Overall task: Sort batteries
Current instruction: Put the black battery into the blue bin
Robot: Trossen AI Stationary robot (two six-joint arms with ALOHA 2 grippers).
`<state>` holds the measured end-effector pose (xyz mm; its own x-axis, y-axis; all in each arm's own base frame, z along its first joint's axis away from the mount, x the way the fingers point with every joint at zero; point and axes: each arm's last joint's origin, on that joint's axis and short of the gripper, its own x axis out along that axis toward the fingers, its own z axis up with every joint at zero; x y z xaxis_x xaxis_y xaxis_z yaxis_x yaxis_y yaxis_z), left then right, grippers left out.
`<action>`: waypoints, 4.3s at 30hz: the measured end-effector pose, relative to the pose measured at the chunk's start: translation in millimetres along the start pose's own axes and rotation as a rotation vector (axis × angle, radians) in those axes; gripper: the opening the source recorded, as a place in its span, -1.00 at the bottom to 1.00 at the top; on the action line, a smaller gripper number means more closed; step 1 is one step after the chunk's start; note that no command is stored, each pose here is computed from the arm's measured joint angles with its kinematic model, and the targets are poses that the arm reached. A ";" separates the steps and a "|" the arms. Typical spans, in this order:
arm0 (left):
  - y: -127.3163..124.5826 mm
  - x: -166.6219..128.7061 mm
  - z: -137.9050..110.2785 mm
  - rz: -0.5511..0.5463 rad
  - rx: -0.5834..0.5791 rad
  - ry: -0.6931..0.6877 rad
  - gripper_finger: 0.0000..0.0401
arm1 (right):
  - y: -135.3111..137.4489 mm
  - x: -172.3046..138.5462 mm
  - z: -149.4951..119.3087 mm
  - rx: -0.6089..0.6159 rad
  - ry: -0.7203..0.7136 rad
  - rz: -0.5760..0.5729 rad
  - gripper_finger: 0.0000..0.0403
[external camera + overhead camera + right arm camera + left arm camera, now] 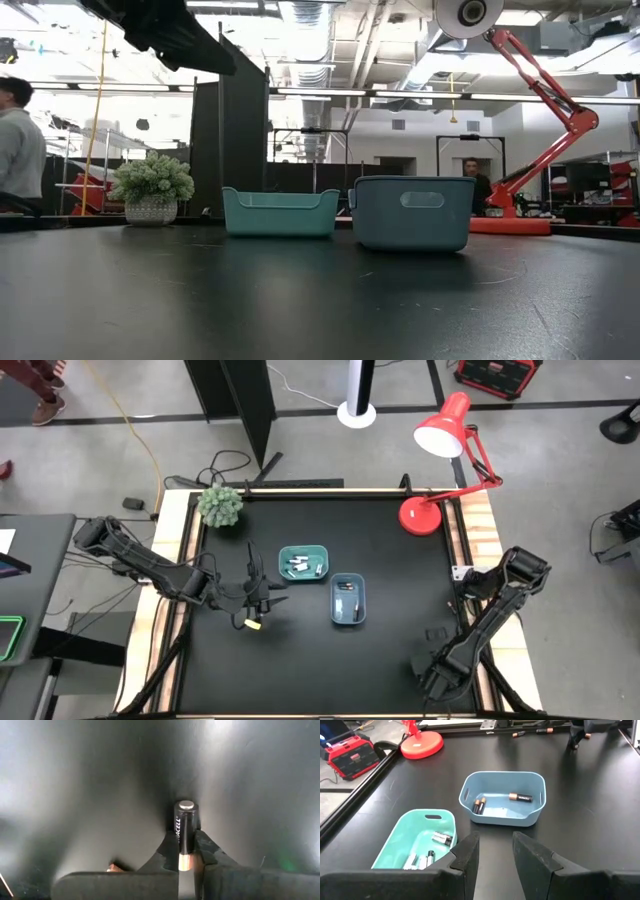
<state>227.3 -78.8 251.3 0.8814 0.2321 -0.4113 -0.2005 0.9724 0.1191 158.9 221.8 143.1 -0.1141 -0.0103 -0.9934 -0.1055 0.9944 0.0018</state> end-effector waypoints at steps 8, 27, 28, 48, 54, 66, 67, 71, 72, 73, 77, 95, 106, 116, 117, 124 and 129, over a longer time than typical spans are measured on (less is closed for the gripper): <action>0.2 0.0 -0.5 0.001 0.002 0.004 -0.44 | 4.7 -14.7 9.9 -0.002 -0.111 0.017 -0.93; 0.2 0.0 -0.5 0.001 -0.004 0.005 -0.44 | -16.4 -108.3 15.5 -0.027 -0.609 0.190 -0.93; 0.2 0.0 -0.5 0.001 -0.004 0.005 -0.44 | -20.1 -108.3 17.0 -0.002 -0.625 0.151 -0.93; 0.2 0.3 -1.4 0.001 -0.016 0.005 -0.44 | -140.9 -112.1 101.2 0.218 -0.788 -0.148 -0.92; 0.3 0.4 -2.2 0.002 -0.009 0.008 -0.44 | -161.2 -104.3 109.8 0.222 -0.727 -0.088 -0.89; 0.2 0.4 -2.2 0.002 -0.006 0.008 -0.44 | -167.2 -80.8 127.3 0.227 -0.663 -0.078 -0.29; 0.2 0.4 -2.3 0.002 -0.006 0.009 -0.44 | -167.1 -80.2 127.8 0.227 -0.663 -0.079 -0.23; 0.3 0.4 -2.3 0.002 -0.006 0.009 -0.44 | -167.1 -82.2 127.8 0.214 -0.677 -0.081 -0.02; 0.3 0.4 -2.3 0.002 -0.006 0.009 -0.44 | -167.2 -84.9 126.6 0.213 -0.687 -0.080 0.01; 0.3 0.4 -2.4 0.002 -0.005 0.009 -0.44 | -166.5 -88.1 124.3 0.209 -0.694 -0.078 0.03; 0.3 0.4 -2.4 0.002 -0.005 0.009 -0.44 | -159.0 -101.9 109.5 0.165 -0.701 -0.078 0.04; 0.3 0.4 -2.7 0.003 -0.003 0.012 -0.44 | -43.4 -100.1 -13.8 0.120 -0.300 0.050 0.02; 0.4 0.4 -2.9 0.003 -0.002 0.014 -0.44 | 13.3 -61.5 -55.2 0.038 -0.118 -0.025 0.26; 0.4 0.4 -2.9 0.003 -0.006 0.014 -0.44 | 37.1 -23.3 -50.1 -0.108 0.066 -0.011 0.27; 0.3 0.4 -3.0 0.003 -0.007 0.014 -0.44 | 38.3 -20.2 -49.2 -0.121 0.076 -0.013 0.27; 0.3 0.4 -3.0 0.003 -0.008 0.014 -0.44 | 42.4 -2.8 -41.5 -0.160 0.105 -0.042 0.27; 0.4 0.4 -2.9 0.003 -0.009 0.014 -0.44 | 43.5 5.0 -38.2 -0.174 0.125 -0.055 0.27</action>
<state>226.3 -78.2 248.5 0.8746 0.2356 -0.4237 -0.2072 0.9718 0.1127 116.0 261.0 142.6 -0.2239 -0.0877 -0.9707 -0.2828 0.9589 -0.0214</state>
